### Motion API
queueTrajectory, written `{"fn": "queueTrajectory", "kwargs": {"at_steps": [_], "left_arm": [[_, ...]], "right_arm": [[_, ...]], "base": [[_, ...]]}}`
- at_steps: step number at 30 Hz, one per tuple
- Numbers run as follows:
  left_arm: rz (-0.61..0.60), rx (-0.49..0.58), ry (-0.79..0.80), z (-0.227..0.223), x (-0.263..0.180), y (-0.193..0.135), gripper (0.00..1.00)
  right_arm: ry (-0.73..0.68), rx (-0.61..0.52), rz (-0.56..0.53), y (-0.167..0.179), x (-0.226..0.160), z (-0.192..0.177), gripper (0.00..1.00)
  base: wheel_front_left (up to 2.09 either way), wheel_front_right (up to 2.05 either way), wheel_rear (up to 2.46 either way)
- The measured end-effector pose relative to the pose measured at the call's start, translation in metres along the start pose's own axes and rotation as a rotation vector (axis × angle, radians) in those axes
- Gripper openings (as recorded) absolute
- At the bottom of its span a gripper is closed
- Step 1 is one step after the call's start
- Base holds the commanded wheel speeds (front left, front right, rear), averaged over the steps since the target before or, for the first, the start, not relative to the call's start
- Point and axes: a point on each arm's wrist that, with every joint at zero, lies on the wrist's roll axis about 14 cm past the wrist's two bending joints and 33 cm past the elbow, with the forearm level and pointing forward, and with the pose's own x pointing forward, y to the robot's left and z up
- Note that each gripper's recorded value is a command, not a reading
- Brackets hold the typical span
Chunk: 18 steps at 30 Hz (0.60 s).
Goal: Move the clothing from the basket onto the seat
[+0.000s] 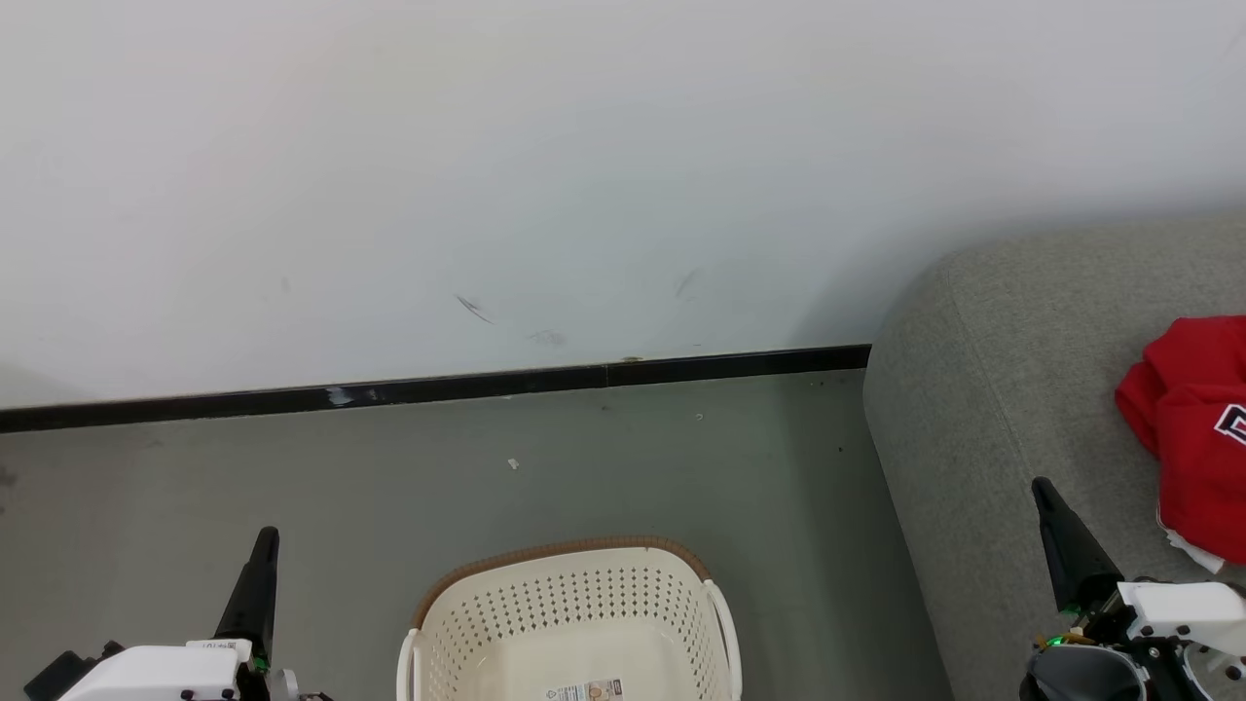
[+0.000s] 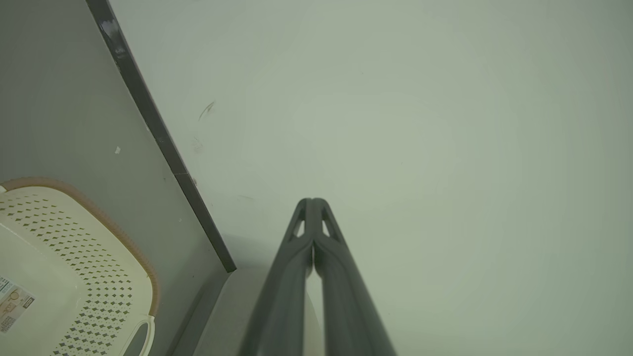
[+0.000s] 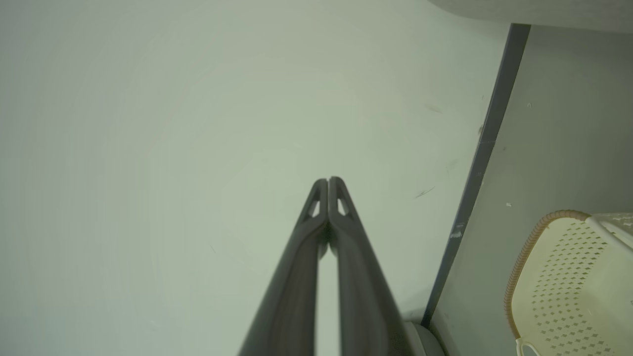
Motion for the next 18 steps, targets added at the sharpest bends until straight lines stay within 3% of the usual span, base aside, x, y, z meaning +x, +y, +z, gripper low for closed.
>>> {"fn": "queueTrajectory", "kwargs": {"at_steps": [18], "left_arm": [[0.001,0.000,0.000,0.0000,0.0000,0.0004,0.00]], "right_arm": [[0.000,0.000,0.000,0.0000,0.0000,0.0000,0.00]], "base": [[0.00,0.00,0.00]]}}
